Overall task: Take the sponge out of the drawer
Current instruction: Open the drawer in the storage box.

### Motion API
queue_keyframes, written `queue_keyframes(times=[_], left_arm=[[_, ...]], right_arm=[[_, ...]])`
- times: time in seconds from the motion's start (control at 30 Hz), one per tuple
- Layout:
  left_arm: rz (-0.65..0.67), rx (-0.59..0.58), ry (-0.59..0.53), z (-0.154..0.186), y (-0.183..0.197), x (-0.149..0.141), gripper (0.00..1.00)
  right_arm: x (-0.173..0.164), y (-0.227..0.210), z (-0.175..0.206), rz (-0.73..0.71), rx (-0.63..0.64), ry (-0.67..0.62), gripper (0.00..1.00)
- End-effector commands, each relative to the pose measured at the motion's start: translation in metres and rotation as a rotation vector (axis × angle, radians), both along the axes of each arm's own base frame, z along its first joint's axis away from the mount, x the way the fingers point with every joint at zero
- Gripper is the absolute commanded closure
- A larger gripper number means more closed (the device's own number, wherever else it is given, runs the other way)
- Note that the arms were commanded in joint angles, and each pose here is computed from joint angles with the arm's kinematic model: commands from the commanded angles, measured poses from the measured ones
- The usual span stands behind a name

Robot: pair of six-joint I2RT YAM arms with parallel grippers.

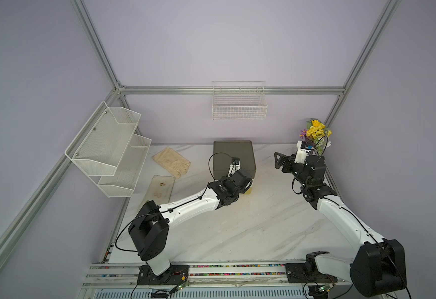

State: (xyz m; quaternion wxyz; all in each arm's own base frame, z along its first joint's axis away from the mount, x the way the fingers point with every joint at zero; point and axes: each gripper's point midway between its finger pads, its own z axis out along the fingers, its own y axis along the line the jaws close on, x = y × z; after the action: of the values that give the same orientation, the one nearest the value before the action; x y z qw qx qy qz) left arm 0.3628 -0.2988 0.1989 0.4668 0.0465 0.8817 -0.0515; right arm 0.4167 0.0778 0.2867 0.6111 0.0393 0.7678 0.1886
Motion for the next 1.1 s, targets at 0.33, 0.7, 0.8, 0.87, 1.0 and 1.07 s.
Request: queue_keyframes(times=[0.33,0.7,0.8,0.87,1.0,1.07], left_arm=[[0.007,-0.121,-0.05,0.03,0.0,-0.029,0.98],[0.002,-0.177,-0.025,0.029,0.005,-0.063,1.0],[-0.007,-0.191,-0.022,0.031,0.003,-0.075,1.0],[-0.01,-0.195,-0.017,0.029,0.002,-0.082,1.0],[-0.022,-0.232,-0.01,0.034,0.0,-0.1,1.0],[-0.023,-0.237,0.001,0.031,-0.001,-0.108,1.0]], right_arm=[[-0.004,0.006,0.0,0.027,0.013,0.001,0.03],[-0.006,0.009,-0.001,0.04,0.023,0.011,0.03],[-0.006,0.01,-0.001,0.043,0.025,0.013,0.03],[-0.006,0.01,-0.002,0.046,0.027,0.014,0.03],[-0.007,0.012,-0.003,0.049,0.031,0.019,0.03],[-0.007,0.013,-0.003,0.052,0.031,0.022,0.03]])
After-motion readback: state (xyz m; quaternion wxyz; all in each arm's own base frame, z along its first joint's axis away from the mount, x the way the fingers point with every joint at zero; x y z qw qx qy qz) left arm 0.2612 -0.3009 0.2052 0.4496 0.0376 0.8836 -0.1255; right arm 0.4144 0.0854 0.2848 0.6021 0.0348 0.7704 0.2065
